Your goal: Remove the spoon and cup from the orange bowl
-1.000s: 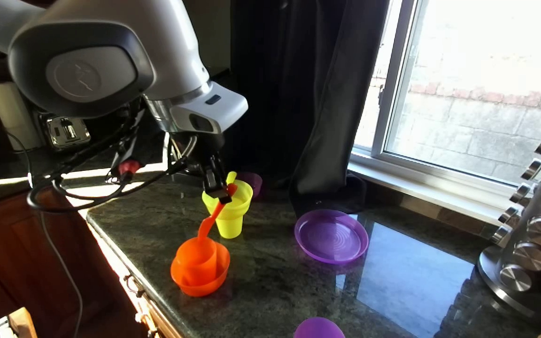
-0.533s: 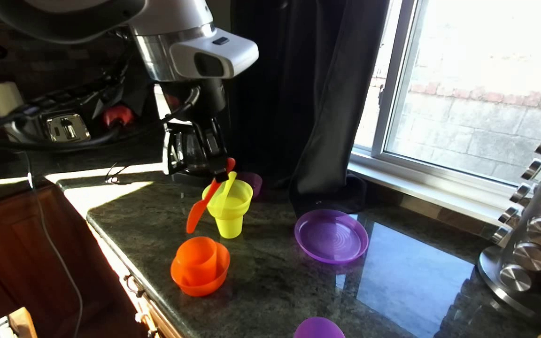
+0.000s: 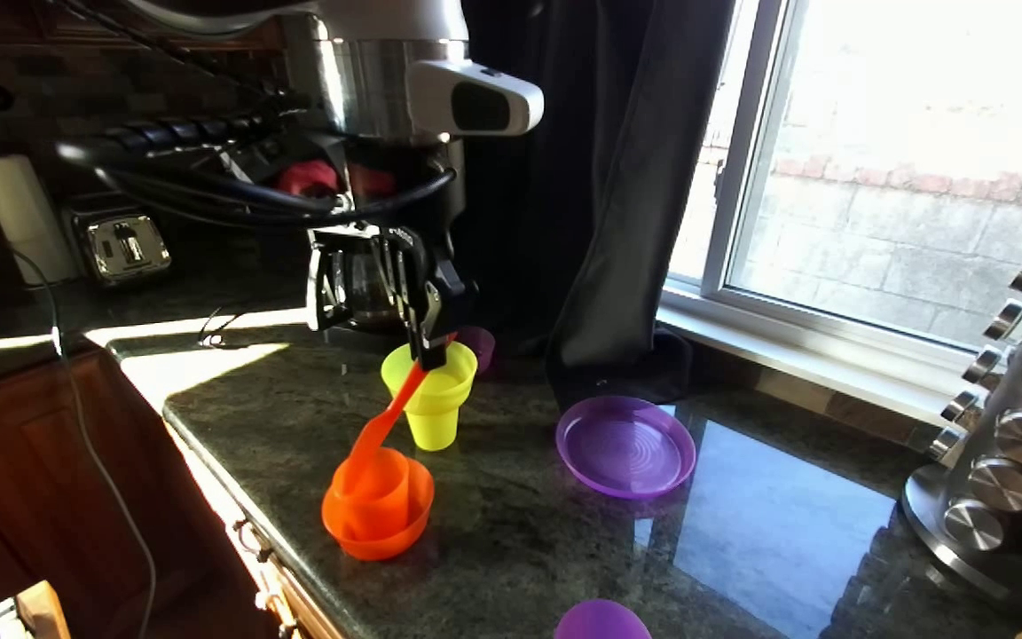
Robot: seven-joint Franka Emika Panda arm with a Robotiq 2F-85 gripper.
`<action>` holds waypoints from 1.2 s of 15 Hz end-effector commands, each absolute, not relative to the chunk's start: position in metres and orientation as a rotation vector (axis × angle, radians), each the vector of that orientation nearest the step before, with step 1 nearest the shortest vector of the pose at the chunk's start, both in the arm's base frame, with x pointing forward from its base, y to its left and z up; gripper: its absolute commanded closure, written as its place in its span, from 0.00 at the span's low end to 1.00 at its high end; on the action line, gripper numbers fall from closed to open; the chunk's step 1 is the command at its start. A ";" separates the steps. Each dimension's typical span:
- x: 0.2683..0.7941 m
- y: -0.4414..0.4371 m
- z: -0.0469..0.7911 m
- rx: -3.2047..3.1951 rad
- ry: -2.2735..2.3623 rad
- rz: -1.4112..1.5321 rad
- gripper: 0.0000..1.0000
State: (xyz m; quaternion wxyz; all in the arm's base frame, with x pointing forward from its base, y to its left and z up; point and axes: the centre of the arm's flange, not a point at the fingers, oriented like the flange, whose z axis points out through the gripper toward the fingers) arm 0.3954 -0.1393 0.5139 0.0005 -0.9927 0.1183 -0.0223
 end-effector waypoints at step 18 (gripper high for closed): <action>0.466 -0.171 0.446 -3.299 -0.116 0.215 0.97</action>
